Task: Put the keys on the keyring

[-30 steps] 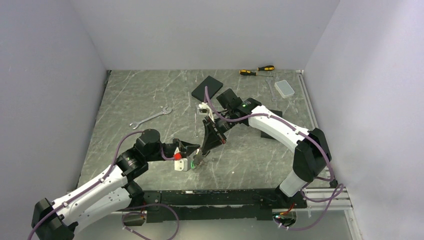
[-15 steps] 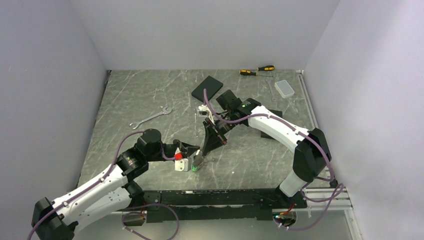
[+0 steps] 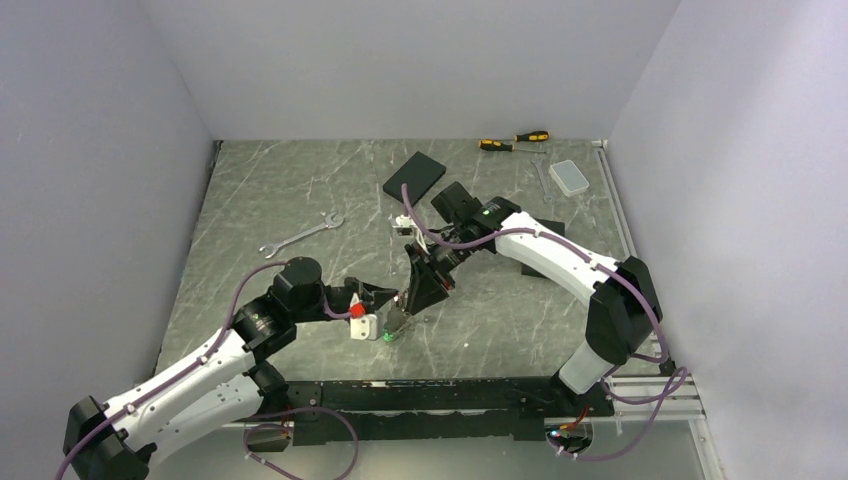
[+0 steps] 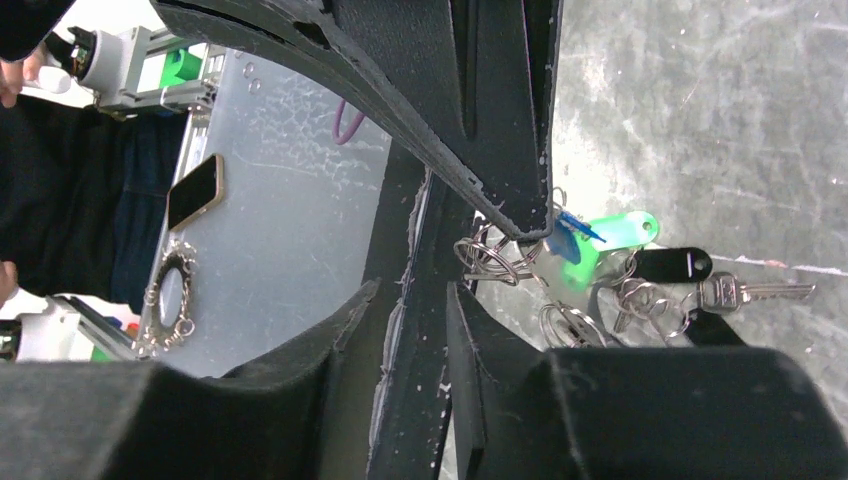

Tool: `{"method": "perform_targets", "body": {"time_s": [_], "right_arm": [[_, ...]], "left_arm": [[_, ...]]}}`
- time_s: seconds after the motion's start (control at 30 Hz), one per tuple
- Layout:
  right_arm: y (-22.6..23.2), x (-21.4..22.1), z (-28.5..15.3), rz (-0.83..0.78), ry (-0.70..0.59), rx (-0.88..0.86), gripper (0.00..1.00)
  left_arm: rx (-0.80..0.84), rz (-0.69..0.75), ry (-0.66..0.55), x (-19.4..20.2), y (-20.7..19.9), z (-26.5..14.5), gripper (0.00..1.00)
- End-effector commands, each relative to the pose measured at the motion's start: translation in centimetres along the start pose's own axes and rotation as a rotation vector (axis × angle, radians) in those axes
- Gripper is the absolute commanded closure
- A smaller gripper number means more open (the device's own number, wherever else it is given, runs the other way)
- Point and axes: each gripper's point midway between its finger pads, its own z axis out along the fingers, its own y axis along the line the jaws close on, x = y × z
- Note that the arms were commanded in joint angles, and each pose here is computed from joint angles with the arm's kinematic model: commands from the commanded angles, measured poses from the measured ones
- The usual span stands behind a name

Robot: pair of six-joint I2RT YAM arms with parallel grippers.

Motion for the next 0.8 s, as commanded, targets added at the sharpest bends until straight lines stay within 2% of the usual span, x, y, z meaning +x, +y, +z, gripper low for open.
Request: {"method": "perform_targets", "body": {"time_s": [0.0, 0.2, 0.33, 0.5, 0.77], "right_arm": [[0.4, -0.3, -0.2, -0.018, 0.009, 0.014, 0.63], [0.1, -0.9, -0.3, -0.024, 0.0, 0.046, 0.6], [-0.3, -1.9, -0.9, -0.056, -0.035, 0.137, 0.6], [-0.6, -3.8, -2.5, -0.095, -0.153, 0.288, 0.58], [-1.9, -5.2, -4.0, -0.033, -0.332, 0.48, 0.58]], "left_arm": [[-0.088, 0.053, -0.055, -2.9, 3.1, -0.7, 1.0], [-0.09, 0.057, -0.051, -2.8, 3.2, -0.7, 1.0], [-0.095, 0.058, -0.043, -2.7, 3.3, -0.8, 1.0], [-0.112, 0.057, -0.034, -2.6, 3.6, -0.8, 1.0], [-0.173, -0.015, 0.046, -1.1, 5.1, -0.7, 1.0]]}}
